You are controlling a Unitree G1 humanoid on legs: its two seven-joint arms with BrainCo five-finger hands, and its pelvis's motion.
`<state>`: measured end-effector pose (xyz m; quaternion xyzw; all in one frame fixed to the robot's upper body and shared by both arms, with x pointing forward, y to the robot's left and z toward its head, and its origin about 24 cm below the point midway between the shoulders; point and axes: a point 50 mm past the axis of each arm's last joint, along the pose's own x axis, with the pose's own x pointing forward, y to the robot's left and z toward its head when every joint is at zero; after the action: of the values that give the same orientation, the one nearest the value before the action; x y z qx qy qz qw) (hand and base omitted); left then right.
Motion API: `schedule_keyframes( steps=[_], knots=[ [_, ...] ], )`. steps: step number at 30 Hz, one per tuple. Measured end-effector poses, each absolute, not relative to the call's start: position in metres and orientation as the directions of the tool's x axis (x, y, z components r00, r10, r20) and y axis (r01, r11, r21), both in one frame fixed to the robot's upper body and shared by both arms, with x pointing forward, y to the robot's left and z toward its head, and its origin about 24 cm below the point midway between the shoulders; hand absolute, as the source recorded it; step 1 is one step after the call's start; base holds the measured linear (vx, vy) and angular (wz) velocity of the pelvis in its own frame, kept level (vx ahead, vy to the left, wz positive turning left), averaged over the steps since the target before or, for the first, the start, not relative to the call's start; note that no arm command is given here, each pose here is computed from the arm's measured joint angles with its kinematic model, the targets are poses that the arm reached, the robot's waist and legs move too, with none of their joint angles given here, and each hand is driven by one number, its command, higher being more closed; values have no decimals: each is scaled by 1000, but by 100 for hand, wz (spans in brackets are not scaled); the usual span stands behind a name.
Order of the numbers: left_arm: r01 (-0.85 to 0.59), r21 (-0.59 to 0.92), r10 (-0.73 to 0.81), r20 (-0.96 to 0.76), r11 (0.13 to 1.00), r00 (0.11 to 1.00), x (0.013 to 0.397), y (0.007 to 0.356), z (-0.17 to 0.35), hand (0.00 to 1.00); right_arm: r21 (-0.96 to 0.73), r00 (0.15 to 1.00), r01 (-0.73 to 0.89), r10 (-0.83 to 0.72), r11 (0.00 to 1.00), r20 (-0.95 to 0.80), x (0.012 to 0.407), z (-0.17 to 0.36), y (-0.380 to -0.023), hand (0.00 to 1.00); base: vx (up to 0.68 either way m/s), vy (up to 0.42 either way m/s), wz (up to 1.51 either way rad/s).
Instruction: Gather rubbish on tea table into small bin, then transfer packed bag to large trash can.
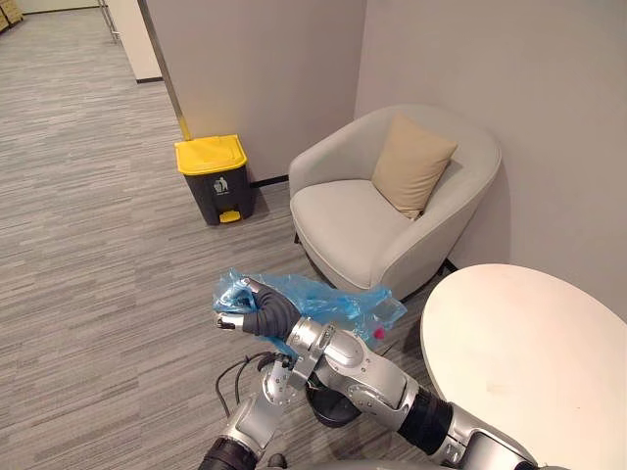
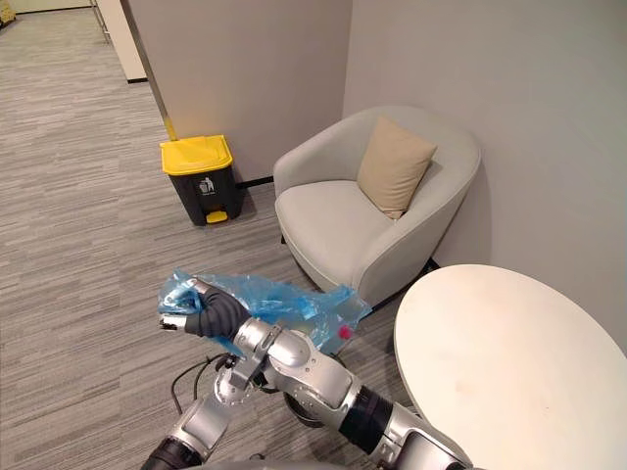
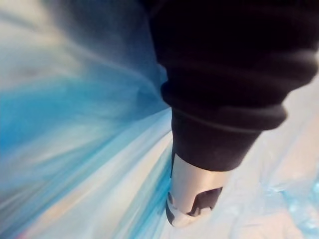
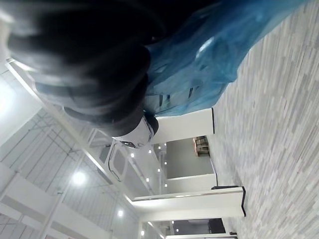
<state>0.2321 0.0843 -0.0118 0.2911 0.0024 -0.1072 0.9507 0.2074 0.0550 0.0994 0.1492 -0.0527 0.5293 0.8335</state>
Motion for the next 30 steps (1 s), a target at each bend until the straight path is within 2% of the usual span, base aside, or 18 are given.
schedule_keyframes(
  steps=[14,22,23,30],
  knots=[
    [221,476,-221,-56,851,974,238,78,-6,100,187,402,-912,888,366,221,204,95,61,100,0,0,0],
    [217,441,-211,-64,871,975,238,79,-6,100,98,397,-918,896,385,200,201,90,60,100,0,0,0],
    [215,433,-208,-65,875,976,238,79,-6,100,70,391,-920,899,385,196,200,89,60,0,0,0,0],
    [189,392,-165,-96,900,982,238,83,-12,100,-106,446,-878,879,466,167,203,79,48,0,0,0,0]
  ],
)
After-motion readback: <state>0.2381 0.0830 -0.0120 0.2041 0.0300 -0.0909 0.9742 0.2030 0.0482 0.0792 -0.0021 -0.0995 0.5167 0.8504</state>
